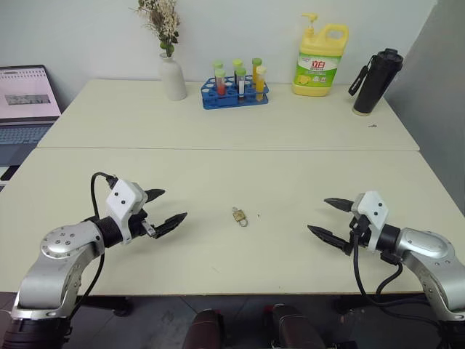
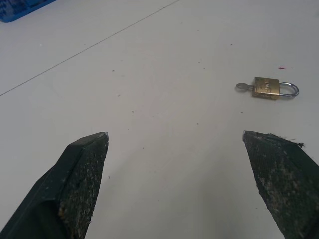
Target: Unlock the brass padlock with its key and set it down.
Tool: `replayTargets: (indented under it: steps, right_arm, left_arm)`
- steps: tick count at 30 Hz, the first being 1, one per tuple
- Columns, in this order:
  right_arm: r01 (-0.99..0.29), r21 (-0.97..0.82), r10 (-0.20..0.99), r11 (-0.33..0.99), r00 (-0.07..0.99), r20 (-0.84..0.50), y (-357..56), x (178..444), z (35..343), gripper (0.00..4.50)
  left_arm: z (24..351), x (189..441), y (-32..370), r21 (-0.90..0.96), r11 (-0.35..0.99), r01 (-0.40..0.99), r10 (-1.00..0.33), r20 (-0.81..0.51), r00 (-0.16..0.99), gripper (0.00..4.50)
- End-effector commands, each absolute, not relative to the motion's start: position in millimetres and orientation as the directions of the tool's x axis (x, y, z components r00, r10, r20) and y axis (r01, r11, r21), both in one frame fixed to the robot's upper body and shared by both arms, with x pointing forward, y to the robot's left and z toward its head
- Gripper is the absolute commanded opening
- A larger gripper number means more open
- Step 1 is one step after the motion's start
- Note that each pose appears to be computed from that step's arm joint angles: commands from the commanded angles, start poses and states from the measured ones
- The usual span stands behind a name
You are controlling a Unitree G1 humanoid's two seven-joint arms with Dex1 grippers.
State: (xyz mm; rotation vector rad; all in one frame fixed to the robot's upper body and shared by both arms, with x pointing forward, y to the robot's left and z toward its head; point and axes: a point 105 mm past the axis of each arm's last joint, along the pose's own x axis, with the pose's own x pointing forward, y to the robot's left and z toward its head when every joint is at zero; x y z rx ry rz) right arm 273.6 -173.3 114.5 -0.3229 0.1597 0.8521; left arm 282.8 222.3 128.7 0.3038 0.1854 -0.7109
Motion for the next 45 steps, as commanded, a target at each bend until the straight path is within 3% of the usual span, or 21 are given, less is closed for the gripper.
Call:
replayTargets:
  steps: [1, 8, 12, 15, 17, 19, 25, 30, 33, 35, 45]
  right_arm:
    - [-0.756, -0.253, 0.718, 0.604, 0.654, -0.240, -175, 272, 123, 4.47]
    - [-0.756, -0.257, 0.719, 0.602, 0.653, -0.240, -175, 272, 121, 4.47]
    - [-0.761, -0.254, 0.722, 0.598, 0.648, -0.243, -171, 273, 122, 4.47]
    - [-0.759, -0.257, 0.722, 0.598, 0.650, -0.236, -168, 274, 126, 4.47]
    - [-0.759, -0.253, 0.730, 0.600, 0.649, -0.214, -166, 272, 132, 4.47]
    - [-0.778, -0.258, 0.752, 0.572, 0.624, -0.214, -159, 265, 139, 4.47]
    - [-0.819, -0.236, 0.784, 0.523, 0.571, -0.244, -150, 253, 143, 4.47]
    - [-0.845, -0.197, 0.811, 0.496, 0.533, -0.243, -131, 252, 146, 4.47]
    - [-0.868, -0.165, 0.823, 0.469, 0.497, -0.274, -103, 255, 130, 4.47]
    - [-0.844, -0.176, 0.778, 0.507, 0.536, -0.327, -83, 268, 113, 4.47]
    - [-0.813, -0.107, 0.737, 0.572, 0.567, -0.367, -12, 290, 94, 4.47]
  left_arm:
    - [142, 281, 222, 0.259, 0.703, 0.663, -0.617, -0.243, 0.749, 4.50]
    - [140, 281, 222, 0.266, 0.707, 0.655, -0.604, -0.253, 0.756, 4.50]
    - [146, 272, 211, 0.351, 0.619, 0.702, -0.681, -0.205, 0.703, 4.50]
    - [152, 275, 214, 0.262, 0.654, 0.710, -0.696, -0.162, 0.700, 4.50]
    - [147, 279, 211, 0.361, 0.556, 0.749, -0.715, -0.252, 0.652, 4.50]
    - [159, 291, 199, 0.414, 0.523, 0.745, -0.737, -0.218, 0.639, 4.50]
    - [157, 288, 189, 0.382, 0.476, 0.792, -0.775, -0.244, 0.583, 4.50]
    - [152, 269, 193, 0.322, 0.407, 0.855, -0.795, -0.336, 0.505, 4.50]
    - [147, 259, 203, 0.314, 0.351, 0.882, -0.779, -0.424, 0.461, 4.50]
    - [143, 253, 208, 0.293, 0.331, 0.897, -0.769, -0.467, 0.436, 4.50]
    - [147, 248, 216, 0.289, 0.309, 0.906, -0.753, -0.508, 0.419, 4.50]
